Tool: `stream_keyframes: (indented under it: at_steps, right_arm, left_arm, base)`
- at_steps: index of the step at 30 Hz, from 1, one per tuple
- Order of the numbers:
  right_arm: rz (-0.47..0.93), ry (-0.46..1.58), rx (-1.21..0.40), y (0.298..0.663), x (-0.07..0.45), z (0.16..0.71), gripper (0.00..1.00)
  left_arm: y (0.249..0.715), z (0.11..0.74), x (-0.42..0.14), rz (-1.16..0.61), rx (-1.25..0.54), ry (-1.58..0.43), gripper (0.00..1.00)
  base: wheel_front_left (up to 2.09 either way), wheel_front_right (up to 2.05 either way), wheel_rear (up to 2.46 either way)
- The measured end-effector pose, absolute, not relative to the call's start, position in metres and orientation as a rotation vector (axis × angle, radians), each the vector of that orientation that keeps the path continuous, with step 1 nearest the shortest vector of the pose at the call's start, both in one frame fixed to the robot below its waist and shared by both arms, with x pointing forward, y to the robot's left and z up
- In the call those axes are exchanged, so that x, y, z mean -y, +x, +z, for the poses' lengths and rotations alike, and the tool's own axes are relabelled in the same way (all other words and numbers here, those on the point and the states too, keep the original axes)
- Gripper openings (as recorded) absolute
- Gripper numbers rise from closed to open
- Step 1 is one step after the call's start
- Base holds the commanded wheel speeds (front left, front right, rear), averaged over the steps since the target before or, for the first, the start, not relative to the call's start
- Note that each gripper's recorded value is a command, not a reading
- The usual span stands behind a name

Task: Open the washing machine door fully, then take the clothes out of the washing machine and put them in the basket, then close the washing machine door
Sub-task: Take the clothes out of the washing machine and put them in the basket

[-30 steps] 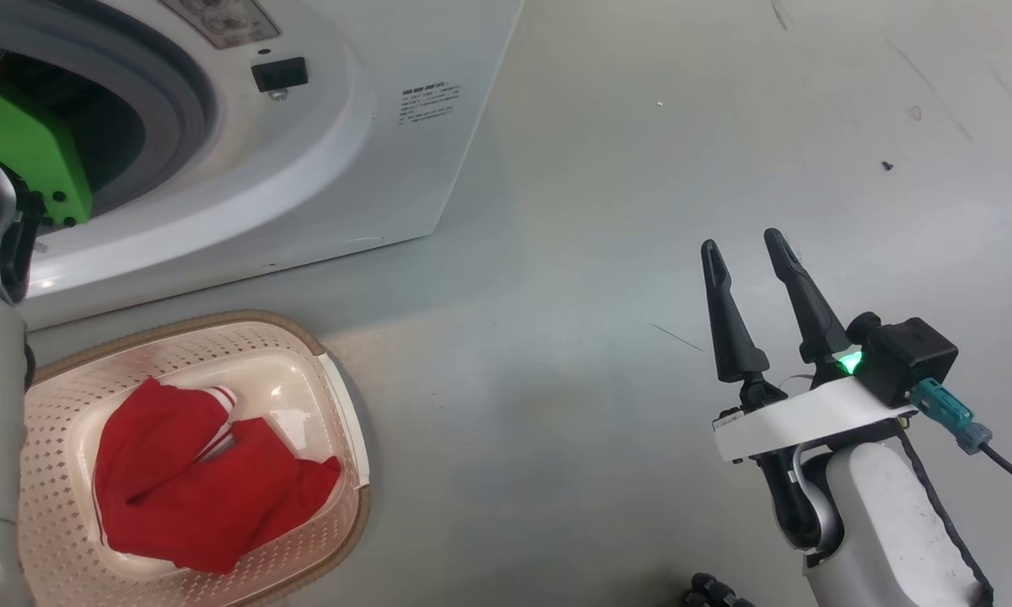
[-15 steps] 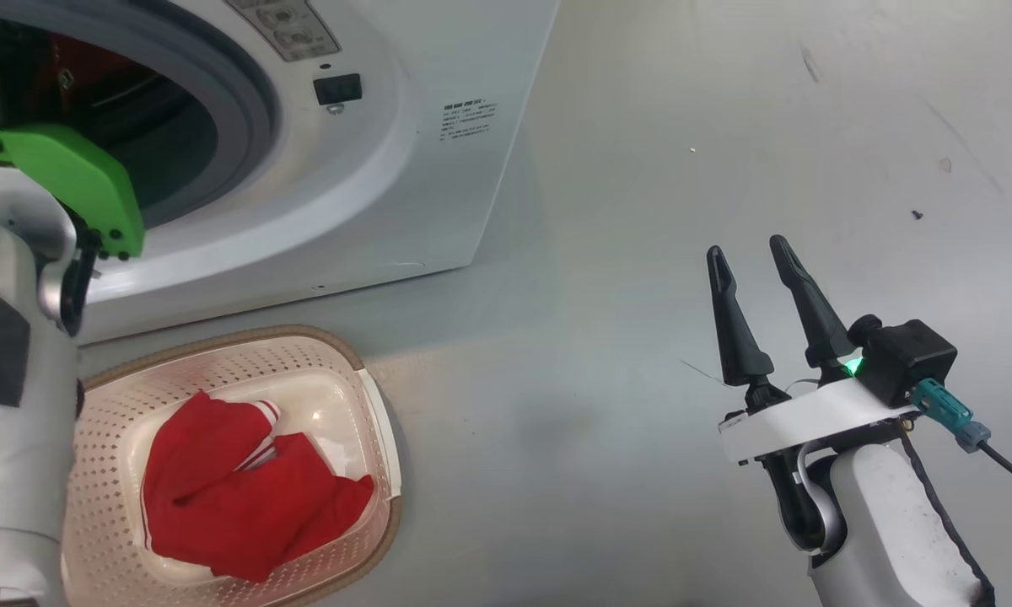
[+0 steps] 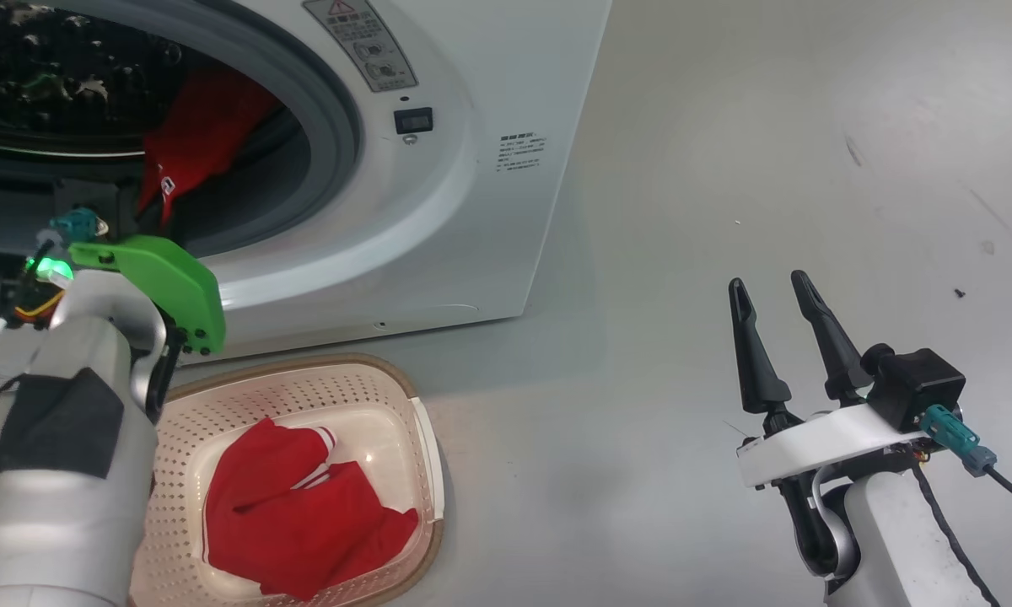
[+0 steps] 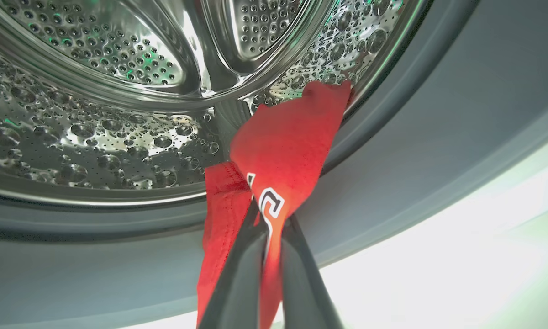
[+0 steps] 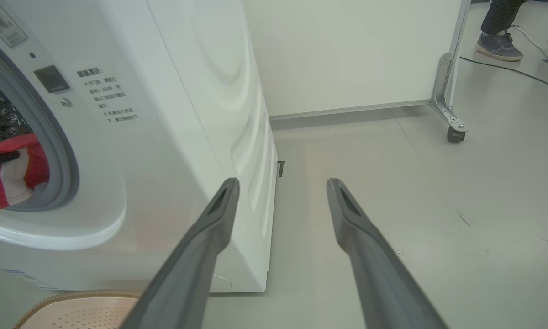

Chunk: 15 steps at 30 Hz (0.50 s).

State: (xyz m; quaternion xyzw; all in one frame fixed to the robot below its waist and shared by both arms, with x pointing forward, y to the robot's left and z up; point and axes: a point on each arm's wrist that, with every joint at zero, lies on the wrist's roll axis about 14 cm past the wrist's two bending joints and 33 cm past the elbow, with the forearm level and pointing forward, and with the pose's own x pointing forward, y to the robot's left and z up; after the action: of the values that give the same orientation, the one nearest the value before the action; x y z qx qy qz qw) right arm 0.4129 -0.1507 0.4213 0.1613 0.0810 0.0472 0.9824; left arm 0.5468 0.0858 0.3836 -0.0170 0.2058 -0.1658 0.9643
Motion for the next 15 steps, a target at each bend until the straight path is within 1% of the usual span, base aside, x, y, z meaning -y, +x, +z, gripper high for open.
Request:
stream_keyframes:
  at_steps: [15]
  right_arm:
    - [0.164,0.343,-0.121,0.404,0.128,0.442,1.00]
  left_arm:
    - [0.487,0.399,-0.108,-0.285,-0.355,-0.072,0.00]
  base:
    - [0.00,0.00,0.00]
